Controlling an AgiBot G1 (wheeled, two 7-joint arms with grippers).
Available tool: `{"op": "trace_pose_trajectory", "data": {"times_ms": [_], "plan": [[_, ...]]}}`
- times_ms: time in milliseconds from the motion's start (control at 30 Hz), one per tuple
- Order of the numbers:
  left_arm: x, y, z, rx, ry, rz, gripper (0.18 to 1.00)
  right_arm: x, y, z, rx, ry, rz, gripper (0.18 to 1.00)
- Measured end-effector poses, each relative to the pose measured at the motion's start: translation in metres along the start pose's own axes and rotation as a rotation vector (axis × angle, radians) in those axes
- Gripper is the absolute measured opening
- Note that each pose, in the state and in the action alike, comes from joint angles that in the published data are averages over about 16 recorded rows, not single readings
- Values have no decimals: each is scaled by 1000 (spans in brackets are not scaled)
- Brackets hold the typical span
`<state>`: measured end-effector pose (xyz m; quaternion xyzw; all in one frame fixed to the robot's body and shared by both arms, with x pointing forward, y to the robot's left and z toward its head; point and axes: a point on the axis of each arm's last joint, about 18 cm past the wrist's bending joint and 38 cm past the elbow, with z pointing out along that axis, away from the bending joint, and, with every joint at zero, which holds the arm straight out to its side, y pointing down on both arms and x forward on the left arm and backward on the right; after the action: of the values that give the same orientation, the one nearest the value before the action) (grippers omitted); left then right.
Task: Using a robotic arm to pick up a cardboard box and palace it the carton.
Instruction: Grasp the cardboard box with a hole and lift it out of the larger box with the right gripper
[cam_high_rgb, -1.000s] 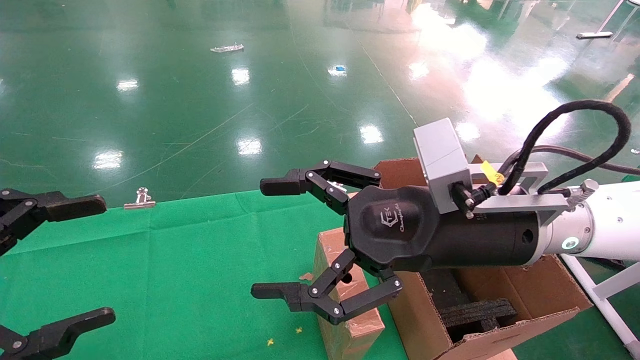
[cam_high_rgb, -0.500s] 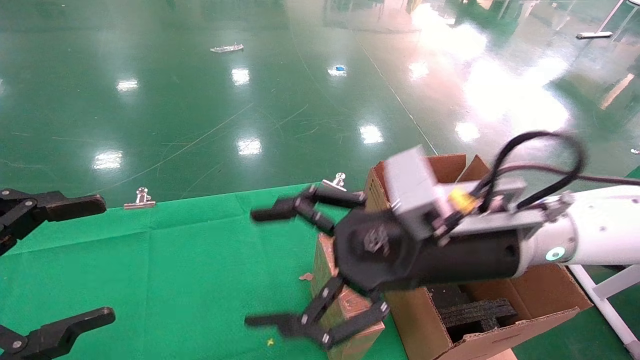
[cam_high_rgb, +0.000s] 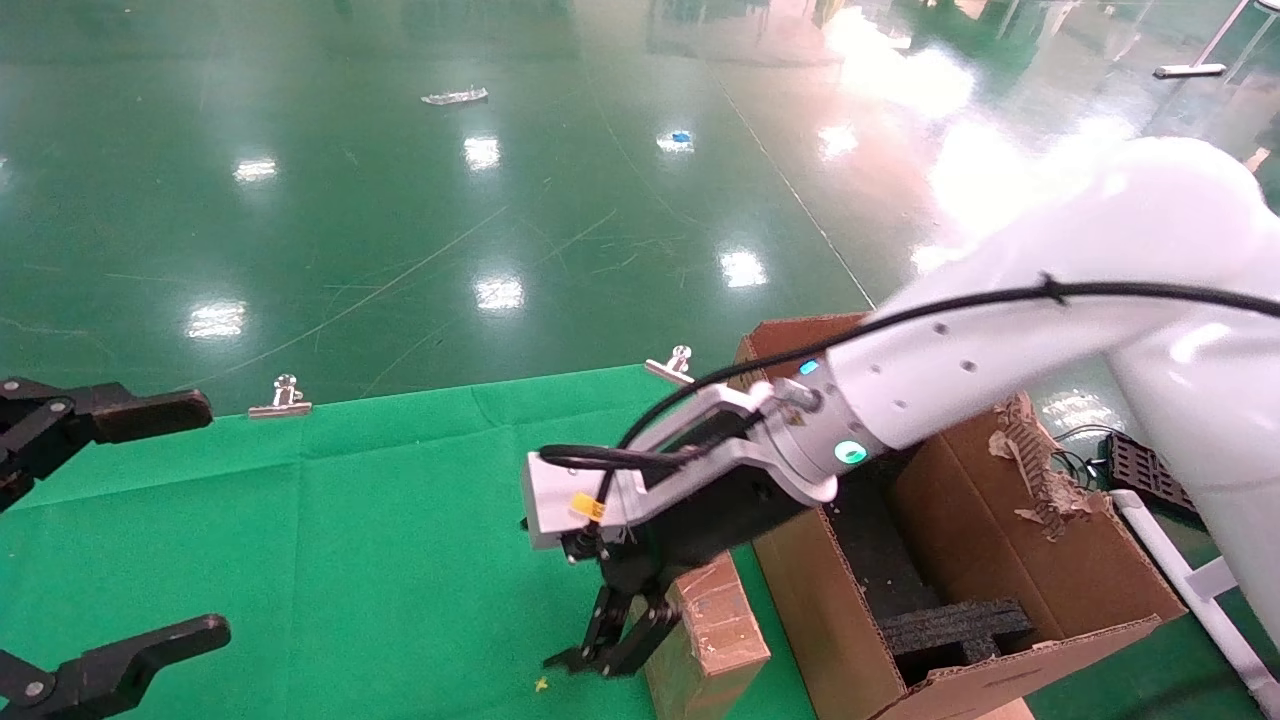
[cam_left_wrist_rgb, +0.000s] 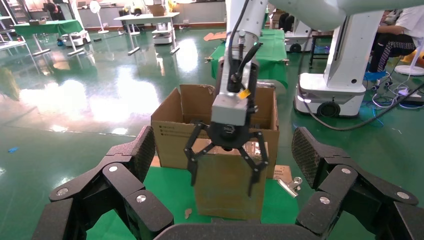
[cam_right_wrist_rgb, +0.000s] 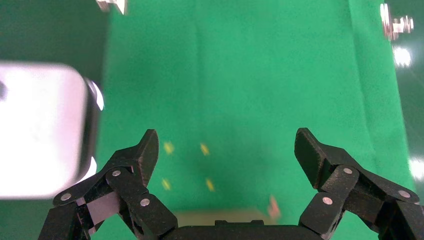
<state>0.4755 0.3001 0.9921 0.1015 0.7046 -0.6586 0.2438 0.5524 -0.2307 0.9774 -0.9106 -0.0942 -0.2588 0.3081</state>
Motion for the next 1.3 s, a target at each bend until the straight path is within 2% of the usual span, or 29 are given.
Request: {"op": "trace_pose_trajectory", "data": {"times_ms": [267,500,1067,1200,1300], "plan": [[0,0,0,0,0,0,1001,22,-12,-41,-196,68,-37,1000],[0,0,0,0,0,0,1001,24,-15,-70,-311,77,-47,1000],[0,0,0,0,0,0,1001,1,-16,-53,-432,-108,-54,1000],[0,0,0,0,0,0,1001,2,-17,-52,-460,-102,-11,1000],[0,0,0,0,0,0,1001,6,-16,-52,-483,-70,64,1000]]}}
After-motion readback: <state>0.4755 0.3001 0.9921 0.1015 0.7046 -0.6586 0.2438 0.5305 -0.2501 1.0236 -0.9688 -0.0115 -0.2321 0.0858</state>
